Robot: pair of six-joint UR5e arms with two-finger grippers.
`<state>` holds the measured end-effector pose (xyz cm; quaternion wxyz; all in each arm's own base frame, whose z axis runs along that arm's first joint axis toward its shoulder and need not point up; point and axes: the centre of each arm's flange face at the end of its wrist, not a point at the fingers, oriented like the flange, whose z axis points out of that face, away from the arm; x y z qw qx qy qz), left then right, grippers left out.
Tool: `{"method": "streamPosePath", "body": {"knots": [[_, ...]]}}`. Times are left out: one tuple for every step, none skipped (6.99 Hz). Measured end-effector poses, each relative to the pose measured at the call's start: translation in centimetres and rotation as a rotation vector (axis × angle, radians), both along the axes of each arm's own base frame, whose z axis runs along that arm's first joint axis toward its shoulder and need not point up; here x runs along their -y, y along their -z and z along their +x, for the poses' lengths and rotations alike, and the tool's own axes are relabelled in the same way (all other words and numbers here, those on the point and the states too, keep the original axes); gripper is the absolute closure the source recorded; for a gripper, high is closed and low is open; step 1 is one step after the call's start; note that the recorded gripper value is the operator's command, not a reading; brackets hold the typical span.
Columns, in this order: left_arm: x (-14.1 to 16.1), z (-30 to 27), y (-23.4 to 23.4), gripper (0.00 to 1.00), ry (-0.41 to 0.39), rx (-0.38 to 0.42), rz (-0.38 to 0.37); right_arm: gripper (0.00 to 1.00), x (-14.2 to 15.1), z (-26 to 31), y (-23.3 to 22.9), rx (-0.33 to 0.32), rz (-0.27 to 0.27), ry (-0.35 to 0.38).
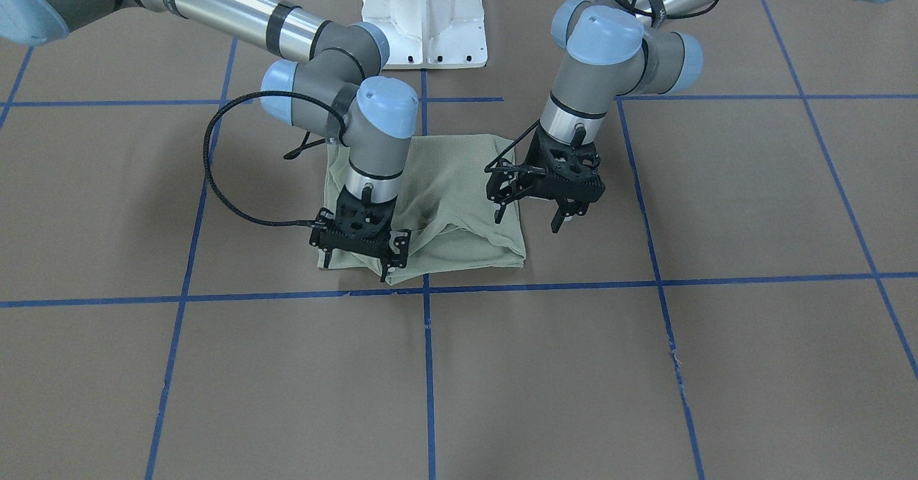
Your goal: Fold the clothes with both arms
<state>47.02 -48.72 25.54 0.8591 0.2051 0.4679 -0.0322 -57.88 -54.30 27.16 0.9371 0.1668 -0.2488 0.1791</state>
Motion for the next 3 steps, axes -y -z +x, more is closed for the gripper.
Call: {"method": "streamPosePath", "body": {"knots": [[0.0,0.0,0.0,0.00,0.000,-0.001,0.000,0.00,2.1,1.6,-0.5,-0.005,-0.013,0.003],[0.0,0.0,0.0,0.00,0.000,-0.001,0.000,0.00,2.9,2.4,1.1,0.044,-0.030,0.017],[0.0,0.0,0.0,0.00,0.000,-0.001,0.000,0.00,2.7,2.7,4.1,0.119,-0.047,0.018]]}}
